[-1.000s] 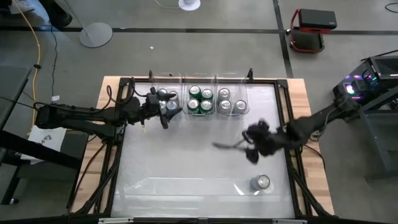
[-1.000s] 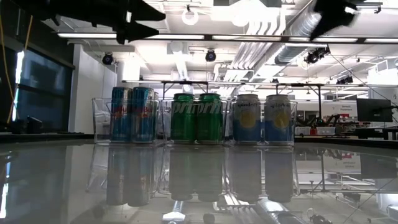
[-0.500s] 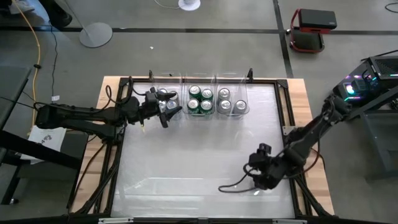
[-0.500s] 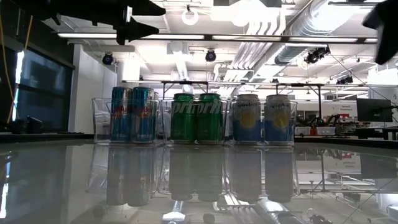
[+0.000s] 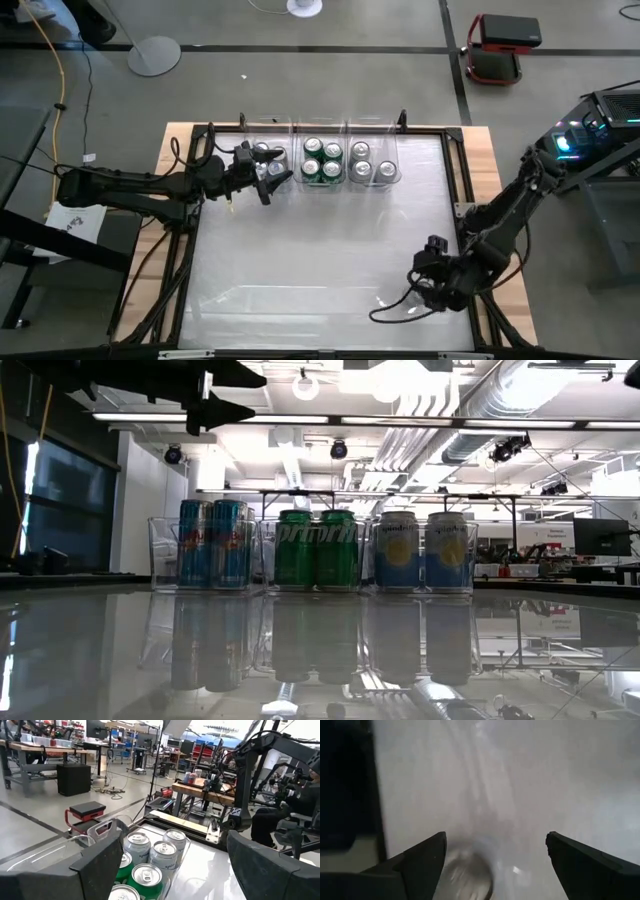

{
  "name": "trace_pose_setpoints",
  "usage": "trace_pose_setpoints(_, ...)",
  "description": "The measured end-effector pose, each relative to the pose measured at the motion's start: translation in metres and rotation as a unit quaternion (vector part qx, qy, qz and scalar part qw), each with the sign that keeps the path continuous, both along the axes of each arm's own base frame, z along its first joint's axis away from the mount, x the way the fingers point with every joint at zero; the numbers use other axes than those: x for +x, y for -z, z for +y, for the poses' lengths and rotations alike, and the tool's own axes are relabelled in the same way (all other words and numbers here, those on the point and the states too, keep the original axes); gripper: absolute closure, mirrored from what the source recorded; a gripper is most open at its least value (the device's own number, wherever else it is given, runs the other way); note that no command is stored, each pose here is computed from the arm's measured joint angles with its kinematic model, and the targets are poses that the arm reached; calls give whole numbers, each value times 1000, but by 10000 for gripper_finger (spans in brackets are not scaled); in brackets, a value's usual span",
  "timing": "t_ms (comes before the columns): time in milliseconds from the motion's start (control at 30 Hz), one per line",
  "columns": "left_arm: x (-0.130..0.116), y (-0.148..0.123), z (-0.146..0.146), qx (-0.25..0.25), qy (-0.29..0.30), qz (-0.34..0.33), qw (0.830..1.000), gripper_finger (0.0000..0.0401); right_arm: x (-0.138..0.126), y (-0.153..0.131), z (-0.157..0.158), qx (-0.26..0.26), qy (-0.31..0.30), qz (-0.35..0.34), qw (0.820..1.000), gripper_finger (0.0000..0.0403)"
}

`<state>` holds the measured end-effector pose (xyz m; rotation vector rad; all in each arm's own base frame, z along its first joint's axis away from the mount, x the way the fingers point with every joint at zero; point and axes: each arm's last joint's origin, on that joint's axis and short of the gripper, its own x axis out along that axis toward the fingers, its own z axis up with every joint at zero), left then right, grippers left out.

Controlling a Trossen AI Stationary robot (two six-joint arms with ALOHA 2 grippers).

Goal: Sort soda cans
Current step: Put the blue-white soda can into the right transparent bin

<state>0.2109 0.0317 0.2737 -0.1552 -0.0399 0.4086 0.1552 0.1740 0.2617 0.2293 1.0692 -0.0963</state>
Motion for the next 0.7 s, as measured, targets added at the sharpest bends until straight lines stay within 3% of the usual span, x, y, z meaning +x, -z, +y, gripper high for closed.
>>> trace_pose_setpoints(133, 0, 0, 0, 0, -1, 0, 1000, 68, -8, 0, 5, 19, -87, 52, 995, 73)
trace_pose_setpoints(300, 0, 1, 0, -1, -1, 3, 1000, 68, -8, 7, 9, -34, -183, 61, 981, 73)
trace_pose_setpoints(600, 0, 5, 0, -11, -1, 21, 1000, 68, 3, 16, 19, -22, -210, 64, 975, 73)
trace_pose_setpoints(700, 0, 5, 0, -11, -1, 21, 1000, 68, 7, 15, 15, -18, -168, 65, 984, 73)
